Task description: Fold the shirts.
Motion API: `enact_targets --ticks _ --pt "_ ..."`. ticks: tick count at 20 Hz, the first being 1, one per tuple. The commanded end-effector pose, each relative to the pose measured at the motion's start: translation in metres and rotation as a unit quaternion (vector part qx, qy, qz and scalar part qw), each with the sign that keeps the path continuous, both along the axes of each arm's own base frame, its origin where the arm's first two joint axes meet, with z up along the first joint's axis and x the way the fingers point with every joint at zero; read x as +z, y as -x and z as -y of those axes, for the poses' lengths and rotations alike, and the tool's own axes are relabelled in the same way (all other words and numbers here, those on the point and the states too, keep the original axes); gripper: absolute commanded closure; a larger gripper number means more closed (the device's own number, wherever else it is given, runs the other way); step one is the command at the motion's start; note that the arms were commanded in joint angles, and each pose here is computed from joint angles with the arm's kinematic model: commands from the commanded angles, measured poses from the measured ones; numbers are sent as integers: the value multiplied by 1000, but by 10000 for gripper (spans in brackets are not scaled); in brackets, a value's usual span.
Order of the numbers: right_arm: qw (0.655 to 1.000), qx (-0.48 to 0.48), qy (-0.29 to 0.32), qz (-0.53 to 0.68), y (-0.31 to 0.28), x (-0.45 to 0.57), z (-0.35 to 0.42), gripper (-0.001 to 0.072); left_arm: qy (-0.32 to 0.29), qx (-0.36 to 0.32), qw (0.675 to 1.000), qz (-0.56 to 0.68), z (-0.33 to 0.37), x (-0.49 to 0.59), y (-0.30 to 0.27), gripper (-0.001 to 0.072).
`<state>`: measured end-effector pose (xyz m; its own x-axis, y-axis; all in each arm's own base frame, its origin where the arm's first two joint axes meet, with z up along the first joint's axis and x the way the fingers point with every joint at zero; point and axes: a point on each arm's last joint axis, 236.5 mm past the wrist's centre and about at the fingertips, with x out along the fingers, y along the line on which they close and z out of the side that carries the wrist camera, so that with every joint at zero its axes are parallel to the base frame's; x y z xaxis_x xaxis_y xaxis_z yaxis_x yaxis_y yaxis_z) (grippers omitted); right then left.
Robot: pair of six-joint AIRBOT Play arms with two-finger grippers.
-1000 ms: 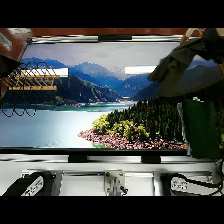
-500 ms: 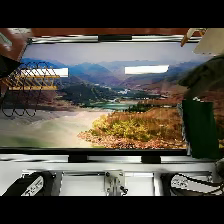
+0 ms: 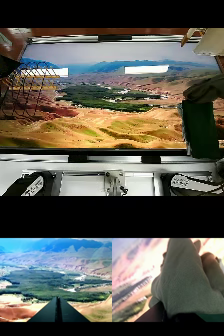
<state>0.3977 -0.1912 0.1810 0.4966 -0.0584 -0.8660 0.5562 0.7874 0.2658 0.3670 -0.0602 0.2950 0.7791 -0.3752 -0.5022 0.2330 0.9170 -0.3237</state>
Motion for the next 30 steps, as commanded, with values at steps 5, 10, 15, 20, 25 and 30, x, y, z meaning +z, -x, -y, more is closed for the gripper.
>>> enact_targets --ticks 5,10,15,20,25,30 --pt "978 -87 -34 -185 93 -37 -7 651 -2 -1 1000 2 0 1 0 677" --pt "945 -120 -58 -299 171 -95 -21 651 -2 0 1000 2 0 1 0 677" --pt "911 -157 -57 -376 237 -130 -8 651 -1 0 1000 2 0 1 -1 677" --pt "910 -169 -45 -376 242 -163 0 476 -1 0 1000 2 0 1 -1 678" --pt "906 -151 -4 -395 252 -140 17 182 -16 -14 1000 -4 1 -7 -2 679" --pt "987 -42 41 152 12 42 11 285 -137 -26 987 -84 1 -76 -32 680"
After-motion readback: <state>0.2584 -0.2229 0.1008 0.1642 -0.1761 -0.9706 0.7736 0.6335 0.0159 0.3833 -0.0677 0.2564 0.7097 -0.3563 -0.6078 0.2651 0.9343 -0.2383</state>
